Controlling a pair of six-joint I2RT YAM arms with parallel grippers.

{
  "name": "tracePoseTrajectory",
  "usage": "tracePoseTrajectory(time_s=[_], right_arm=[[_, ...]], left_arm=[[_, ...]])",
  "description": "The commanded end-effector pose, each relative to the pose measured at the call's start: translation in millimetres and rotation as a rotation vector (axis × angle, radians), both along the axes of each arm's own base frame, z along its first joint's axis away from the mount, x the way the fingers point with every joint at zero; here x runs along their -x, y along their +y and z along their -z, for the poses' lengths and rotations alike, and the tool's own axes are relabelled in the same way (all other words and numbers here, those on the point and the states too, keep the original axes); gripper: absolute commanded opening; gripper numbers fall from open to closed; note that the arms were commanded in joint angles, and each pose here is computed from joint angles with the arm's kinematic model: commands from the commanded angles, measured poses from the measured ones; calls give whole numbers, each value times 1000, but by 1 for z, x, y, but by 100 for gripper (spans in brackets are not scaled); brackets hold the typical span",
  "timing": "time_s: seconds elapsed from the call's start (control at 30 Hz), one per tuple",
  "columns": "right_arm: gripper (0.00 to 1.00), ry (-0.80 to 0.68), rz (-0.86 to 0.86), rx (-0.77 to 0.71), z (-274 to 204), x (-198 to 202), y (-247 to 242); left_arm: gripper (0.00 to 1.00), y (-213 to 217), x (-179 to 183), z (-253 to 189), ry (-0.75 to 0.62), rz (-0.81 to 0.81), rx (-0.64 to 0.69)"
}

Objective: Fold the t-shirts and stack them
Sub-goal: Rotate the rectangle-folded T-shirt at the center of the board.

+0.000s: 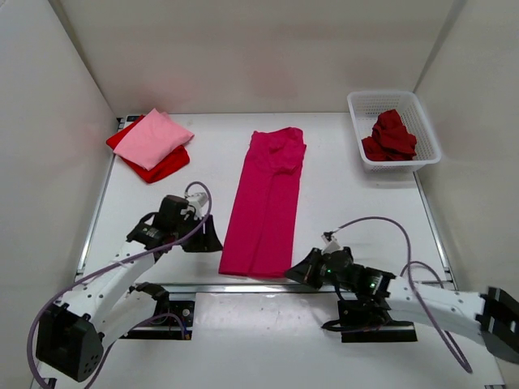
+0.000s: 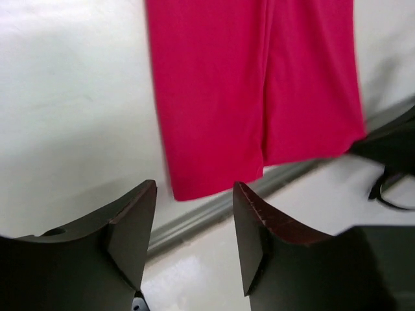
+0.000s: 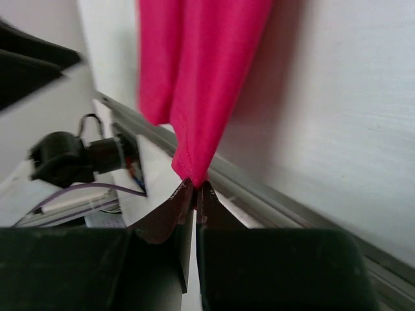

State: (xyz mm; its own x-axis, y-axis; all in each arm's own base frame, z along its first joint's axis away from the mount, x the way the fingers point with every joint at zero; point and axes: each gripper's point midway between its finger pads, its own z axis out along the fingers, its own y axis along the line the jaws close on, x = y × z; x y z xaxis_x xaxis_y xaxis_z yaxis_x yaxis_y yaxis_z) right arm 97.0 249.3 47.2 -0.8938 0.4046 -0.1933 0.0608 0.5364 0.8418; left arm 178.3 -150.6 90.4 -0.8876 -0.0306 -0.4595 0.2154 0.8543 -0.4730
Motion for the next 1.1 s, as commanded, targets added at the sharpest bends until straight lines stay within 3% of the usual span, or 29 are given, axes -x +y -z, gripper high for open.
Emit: tracePoseTrajectory(time_s=[0.0,0.27,0.4,0.47,0.6,0.67,0.9,1.07], right_arm=[[0,45,24,163,44,11,-47],[0,-13,107,30,22,-16,-68],[1,1,115,36,28,-20,-75],[3,-5,108,57,27,-20,-76],[41,11,103,146,34,-13,-81],[47,18,63,211,32,-6,-81],[46,-9,35,465,30,-14,-90],[42,-8,52,437,32,-18,-97]], left_arm=[[64,-6,26,18,92,19,-4],[68,4,17,32,106,-85,-18],[67,-26,51,57,212,-4,32],[66,-36,54,60,204,-5,72],[67,-37,52,56,190,-45,113],[68,-40,49,49,171,-47,111],[68,-64,65,62,226,-50,167],[67,-70,66,67,232,-102,195]])
